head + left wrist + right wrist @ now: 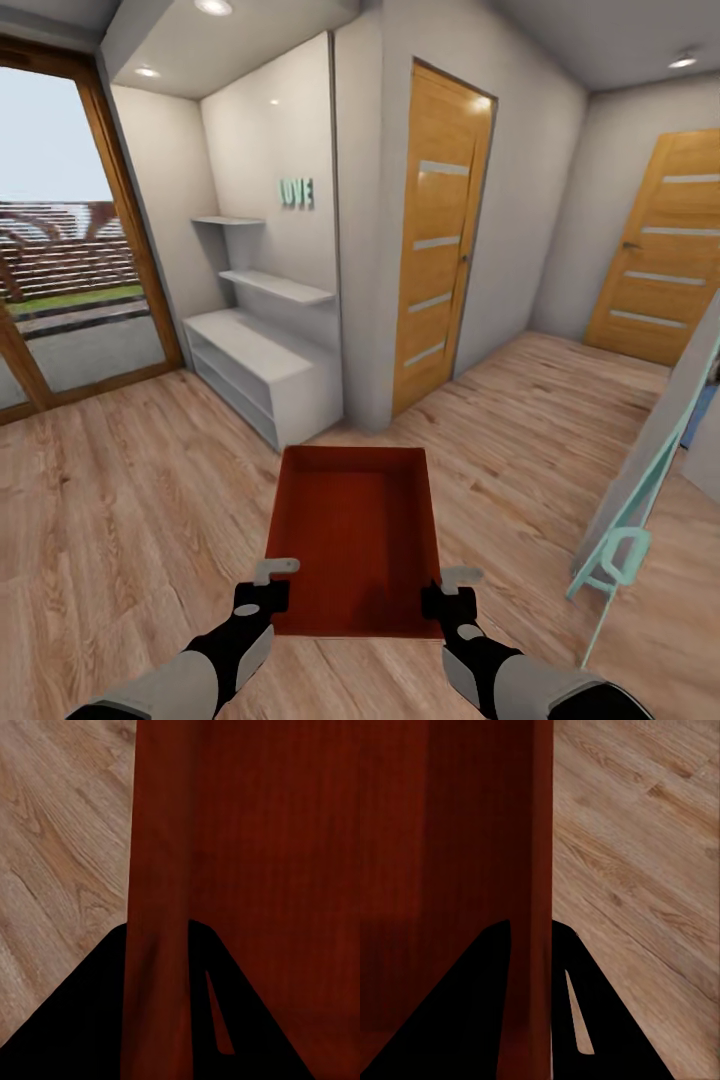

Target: Move the two storage containers from the living room to the garage. In the garage, place one container on the floor and stack the other container on top of it (either order is fine).

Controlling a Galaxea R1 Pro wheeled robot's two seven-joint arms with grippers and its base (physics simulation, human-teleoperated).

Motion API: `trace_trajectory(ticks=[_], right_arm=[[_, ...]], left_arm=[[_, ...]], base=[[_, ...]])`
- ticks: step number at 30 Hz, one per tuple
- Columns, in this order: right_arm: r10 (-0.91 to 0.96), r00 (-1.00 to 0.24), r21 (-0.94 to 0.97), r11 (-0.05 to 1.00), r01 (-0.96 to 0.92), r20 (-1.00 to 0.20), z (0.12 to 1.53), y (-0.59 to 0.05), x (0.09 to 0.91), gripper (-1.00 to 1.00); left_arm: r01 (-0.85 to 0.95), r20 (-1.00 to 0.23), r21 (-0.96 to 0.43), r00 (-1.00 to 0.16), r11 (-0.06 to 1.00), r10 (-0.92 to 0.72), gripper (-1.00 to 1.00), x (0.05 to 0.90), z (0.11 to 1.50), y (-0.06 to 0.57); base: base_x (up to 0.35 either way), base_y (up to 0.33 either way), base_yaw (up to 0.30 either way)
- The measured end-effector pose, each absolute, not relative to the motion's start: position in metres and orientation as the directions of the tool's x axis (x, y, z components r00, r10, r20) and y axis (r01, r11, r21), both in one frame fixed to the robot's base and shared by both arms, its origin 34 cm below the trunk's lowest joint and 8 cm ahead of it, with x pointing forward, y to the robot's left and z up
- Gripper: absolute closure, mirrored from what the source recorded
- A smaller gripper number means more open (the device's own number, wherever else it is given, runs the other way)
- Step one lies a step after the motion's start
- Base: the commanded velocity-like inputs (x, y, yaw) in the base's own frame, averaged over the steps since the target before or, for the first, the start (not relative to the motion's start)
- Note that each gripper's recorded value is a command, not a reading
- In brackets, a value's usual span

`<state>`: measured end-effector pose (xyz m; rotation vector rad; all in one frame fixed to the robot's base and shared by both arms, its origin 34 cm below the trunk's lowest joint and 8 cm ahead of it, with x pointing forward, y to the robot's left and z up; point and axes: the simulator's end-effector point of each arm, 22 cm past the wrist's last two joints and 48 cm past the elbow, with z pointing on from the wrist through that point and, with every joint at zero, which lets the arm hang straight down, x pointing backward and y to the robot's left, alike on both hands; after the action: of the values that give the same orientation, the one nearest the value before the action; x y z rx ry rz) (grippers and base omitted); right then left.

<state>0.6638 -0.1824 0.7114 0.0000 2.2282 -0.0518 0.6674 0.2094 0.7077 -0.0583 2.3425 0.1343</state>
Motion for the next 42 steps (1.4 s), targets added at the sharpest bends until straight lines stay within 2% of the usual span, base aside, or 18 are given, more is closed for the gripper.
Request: trace_trajectory(ticks=[13, 42], right_arm=[[-0.017, -0.602, -0.034, 0.999, 0.018, -0.798, 0.716, -0.186, 0.666, 1.0], [-0.015, -0.581, -0.033, 0.999, 0.02, -0.814, 0.73, -0.186, 0.671, 1.0]], left_arm=[[-0.085, -0.721, 0.084, -0.693, 0.993, 0.001, 1.0, 0.669, 0.713, 0.206], [-0.086, -0.74, 0.083, -0.673, 0.993, 0.003, 1.0, 0.675, 0.728, 0.206]], base=[[0.322, 0.066, -0.206], [0.301, 0.221, -0.255]])
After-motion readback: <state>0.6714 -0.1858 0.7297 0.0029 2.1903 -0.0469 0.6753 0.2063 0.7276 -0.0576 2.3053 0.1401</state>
